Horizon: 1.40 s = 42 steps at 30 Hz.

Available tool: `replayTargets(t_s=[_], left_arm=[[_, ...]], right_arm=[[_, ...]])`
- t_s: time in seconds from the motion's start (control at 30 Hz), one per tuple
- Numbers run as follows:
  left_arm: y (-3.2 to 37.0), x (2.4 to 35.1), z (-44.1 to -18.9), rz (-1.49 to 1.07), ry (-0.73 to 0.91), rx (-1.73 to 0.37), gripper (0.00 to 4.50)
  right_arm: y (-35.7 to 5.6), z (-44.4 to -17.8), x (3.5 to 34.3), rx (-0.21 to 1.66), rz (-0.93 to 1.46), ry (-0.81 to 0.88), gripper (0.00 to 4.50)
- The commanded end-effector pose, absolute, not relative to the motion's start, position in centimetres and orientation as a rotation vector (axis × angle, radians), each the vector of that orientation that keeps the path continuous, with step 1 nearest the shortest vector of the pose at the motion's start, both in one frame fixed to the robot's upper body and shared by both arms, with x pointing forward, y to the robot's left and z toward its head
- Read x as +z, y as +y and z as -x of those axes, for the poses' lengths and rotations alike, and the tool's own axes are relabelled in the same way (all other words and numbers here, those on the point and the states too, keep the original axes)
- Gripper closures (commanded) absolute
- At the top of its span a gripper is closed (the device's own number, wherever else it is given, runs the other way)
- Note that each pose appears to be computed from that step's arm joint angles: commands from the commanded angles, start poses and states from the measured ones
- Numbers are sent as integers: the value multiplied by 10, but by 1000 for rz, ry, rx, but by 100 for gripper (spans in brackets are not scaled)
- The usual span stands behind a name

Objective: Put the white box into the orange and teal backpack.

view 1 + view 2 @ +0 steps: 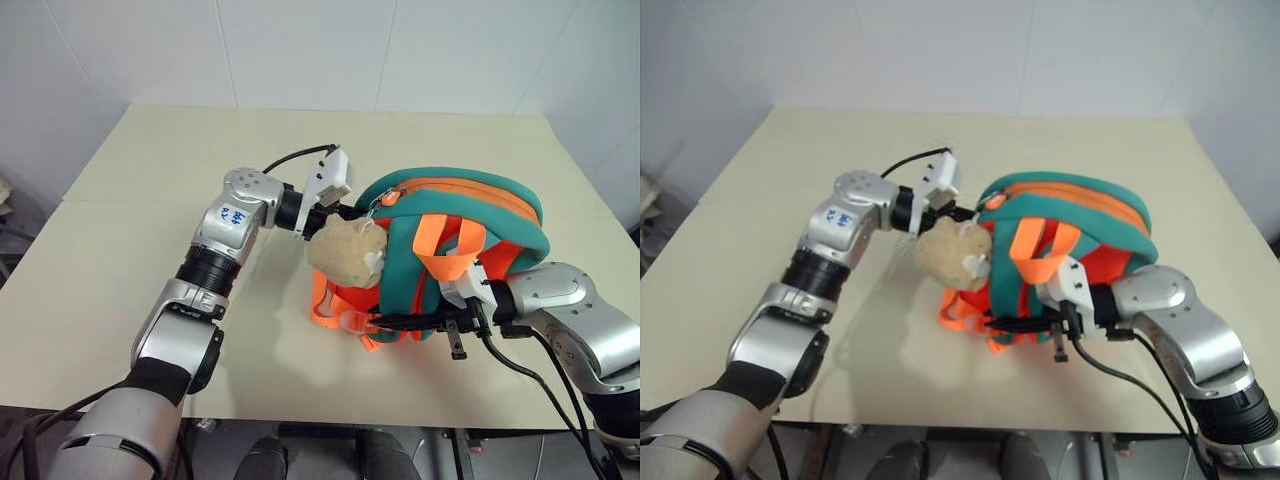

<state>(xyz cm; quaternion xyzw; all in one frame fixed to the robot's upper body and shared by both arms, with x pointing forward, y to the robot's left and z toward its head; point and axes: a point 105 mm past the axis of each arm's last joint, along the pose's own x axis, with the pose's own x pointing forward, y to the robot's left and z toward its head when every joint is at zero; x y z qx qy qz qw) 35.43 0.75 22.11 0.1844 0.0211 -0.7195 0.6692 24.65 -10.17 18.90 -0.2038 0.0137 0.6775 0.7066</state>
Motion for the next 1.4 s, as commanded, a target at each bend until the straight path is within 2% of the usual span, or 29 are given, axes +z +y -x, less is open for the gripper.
replayTargets(t_s=[0.03,0.33,0.53,0.83,0.97,1.27,1.4], left_arm=[[6,218,-357,-448,99,-1594,247],[24,247,-362,-481,38,-1533,1],[62,274,-357,-551,-4,-1479,1],[111,284,-345,-633,28,-1395,1],[113,287,-332,-612,16,-1403,1],[101,306,-276,-440,-70,-1534,1],[98,302,-266,-396,-75,-1524,1]], right_arm=[[-99,-248,193,1502,469,0,384],[-99,-253,194,1497,474,-8,384],[-101,-255,193,1491,475,-7,384],[-99,-259,193,1491,476,-14,384],[-99,-261,194,1493,480,-17,384],[-99,-264,194,1498,485,-26,384],[-99,-265,193,1497,485,-29,384]])
